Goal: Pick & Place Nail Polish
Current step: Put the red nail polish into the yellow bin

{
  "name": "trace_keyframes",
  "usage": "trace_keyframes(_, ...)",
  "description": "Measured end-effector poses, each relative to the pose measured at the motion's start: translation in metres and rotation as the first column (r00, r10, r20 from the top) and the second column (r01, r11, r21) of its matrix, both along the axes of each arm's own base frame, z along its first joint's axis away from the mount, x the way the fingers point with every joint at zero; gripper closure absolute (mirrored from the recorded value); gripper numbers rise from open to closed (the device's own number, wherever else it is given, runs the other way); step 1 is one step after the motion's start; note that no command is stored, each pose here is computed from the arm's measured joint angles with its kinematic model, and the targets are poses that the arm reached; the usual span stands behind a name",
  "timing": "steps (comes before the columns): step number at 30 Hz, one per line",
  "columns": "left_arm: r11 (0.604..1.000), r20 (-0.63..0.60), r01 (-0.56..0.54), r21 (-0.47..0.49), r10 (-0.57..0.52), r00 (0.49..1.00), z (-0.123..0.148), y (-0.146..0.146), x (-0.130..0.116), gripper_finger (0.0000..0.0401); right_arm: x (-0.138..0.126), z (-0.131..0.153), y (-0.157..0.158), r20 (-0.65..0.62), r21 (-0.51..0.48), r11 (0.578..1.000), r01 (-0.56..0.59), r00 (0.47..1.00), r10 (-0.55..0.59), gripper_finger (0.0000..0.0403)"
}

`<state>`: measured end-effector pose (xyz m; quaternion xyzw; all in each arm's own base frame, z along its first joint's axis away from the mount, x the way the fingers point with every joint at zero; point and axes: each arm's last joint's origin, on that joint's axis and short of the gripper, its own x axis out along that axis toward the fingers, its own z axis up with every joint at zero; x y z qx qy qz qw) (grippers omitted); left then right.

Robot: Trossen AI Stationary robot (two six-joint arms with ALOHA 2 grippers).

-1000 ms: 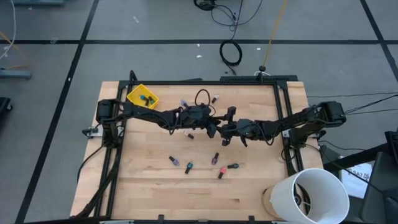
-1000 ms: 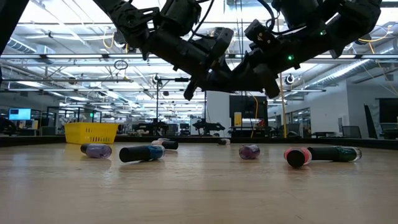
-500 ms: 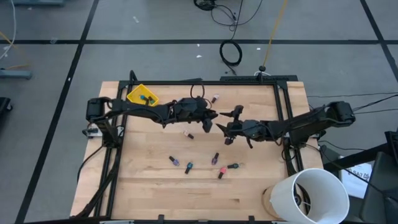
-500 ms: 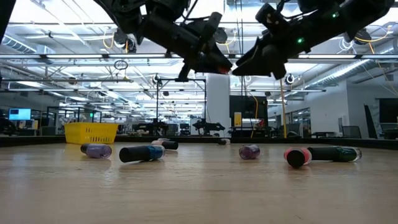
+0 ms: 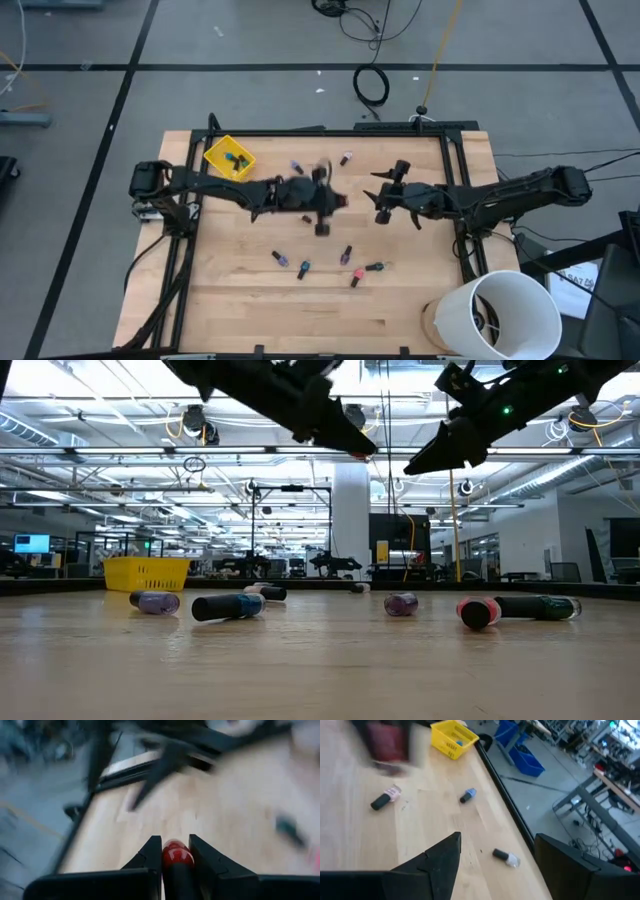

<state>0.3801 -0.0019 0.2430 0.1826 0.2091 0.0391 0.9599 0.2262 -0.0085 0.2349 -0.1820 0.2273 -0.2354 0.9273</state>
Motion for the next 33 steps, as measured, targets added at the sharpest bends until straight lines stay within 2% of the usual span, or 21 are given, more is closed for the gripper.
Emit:
trace_keyframes(1, 0.995, -0.036, 0.028, 0.098, -0.025, 0.999, -0.002, -0.008, -0.001, 0.0348, -0.001, 0.001, -0.001, 0.003, 0.006, 1.000, 0.008, 1.000, -0.008, 0.0166)
trace_keyframes(3, 0.957, -0.119, 0.078, 0.279, -0.047, 0.992, -0.007, -0.024, -0.003, 0.0348, -0.003, 0.002, -0.003, 0.005, 0.009, 1.000, 0.016, 1.000, -0.016, 0.0169)
trace_keyframes(5, 0.895, -0.196, 0.120, 0.430, -0.037, 0.980, -0.011, -0.035, -0.007, 0.0348, -0.003, 0.002, -0.004, 0.002, 0.010, 1.000, 0.023, 1.000, -0.023, 0.0171)
trace_keyframes(7, 0.831, -0.229, 0.141, 0.539, -0.016, 0.973, -0.011, -0.045, -0.009, 0.0348, -0.003, 0.001, -0.006, 0.007, 0.019, 0.999, 0.033, 0.999, -0.033, 0.0174)
trace_keyframes(10, 0.775, -0.216, 0.128, 0.618, 0.011, 0.976, -0.007, -0.061, -0.011, 0.0348, -0.004, 0.001, -0.009, 0.023, 0.045, 0.997, 0.055, 0.998, -0.056, 0.0176)
trace_keyframes(16, 0.710, -0.159, 0.139, 0.690, -0.040, 0.987, 0.001, -0.090, -0.014, 0.0348, -0.008, -0.012, -0.016, 0.010, 0.053, 0.995, 0.090, 0.996, -0.091, 0.0177)
trace_keyframes(18, 0.716, -0.155, 0.136, 0.685, -0.039, 0.987, 0.001, -0.095, -0.016, 0.0348, -0.010, -0.017, -0.018, 0.017, 0.063, 0.995, 0.081, 0.997, -0.082, 0.0177)
trace_keyframes(20, 0.742, -0.157, 0.126, 0.658, -0.028, 0.987, 0.002, -0.094, -0.019, 0.0348, -0.013, -0.019, -0.020, 0.028, 0.108, 0.994, 0.005, 1.000, -0.008, 0.0177)
trace_keyframes(23, 0.802, -0.146, 0.084, 0.591, 0.004, 0.989, 0.007, -0.087, -0.024, 0.0348, -0.015, -0.014, -0.022, 0.109, 0.178, 0.977, -0.118, 0.989, 0.099, 0.0177)
trace_keyframes(25, 0.841, -0.133, 0.069, 0.537, 0.003, 0.991, 0.009, -0.079, -0.033, 0.0348, -0.019, -0.012, -0.024, 0.145, 0.188, 0.971, -0.148, 0.982, 0.122, 0.0177)
trace_keyframes(28, 0.892, -0.049, 0.061, 0.448, -0.044, 0.998, 0.014, -0.067, -0.049, 0.0348, -0.027, -0.011, -0.025, 0.176, 0.186, 0.970, -0.156, 0.977, 0.123, 0.0177)
trace_keyframes(33, 0.943, 0.172, 0.020, 0.333, -0.082, 0.982, 0.009, -0.045, -0.086, 0.0348, -0.041, -0.010, -0.025, 0.244, 0.195, 0.961, -0.194, 0.959, 0.144, 0.0184)
